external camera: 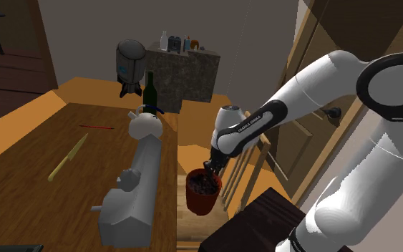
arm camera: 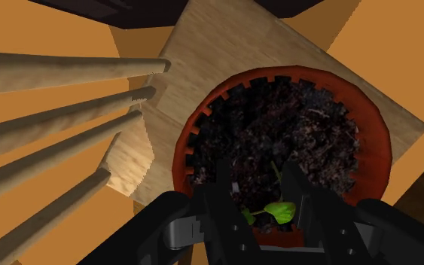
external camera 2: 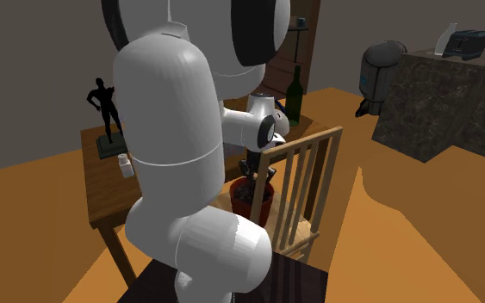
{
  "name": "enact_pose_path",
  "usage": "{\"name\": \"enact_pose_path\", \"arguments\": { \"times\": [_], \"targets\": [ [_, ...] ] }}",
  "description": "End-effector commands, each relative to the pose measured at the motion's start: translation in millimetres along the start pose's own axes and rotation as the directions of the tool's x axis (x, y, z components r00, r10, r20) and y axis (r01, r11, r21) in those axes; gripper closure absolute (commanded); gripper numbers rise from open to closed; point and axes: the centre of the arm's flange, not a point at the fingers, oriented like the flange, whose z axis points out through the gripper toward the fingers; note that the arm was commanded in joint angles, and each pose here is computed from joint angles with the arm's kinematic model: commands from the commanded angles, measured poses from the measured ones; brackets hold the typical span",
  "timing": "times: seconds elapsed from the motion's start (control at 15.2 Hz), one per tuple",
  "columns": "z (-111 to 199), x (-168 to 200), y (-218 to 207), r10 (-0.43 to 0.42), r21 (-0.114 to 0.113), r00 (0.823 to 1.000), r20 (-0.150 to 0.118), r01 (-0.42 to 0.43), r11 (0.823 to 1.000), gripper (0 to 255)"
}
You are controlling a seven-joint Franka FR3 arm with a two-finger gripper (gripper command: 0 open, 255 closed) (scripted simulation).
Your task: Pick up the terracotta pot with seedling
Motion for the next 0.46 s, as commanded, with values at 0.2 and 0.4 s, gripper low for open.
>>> {"name": "enact_pose_path", "arguments": {
  "times": [0.2, 0.4],
  "targets": [
    [-29, 0, 1, 0.000, 0.001, 1.000, -0.004, 0.000, 1.000, 255],
    [-35, 0, 1, 0.000, 0.001, 1.000, -0.004, 0.000, 1.000, 255]
  ]
}}
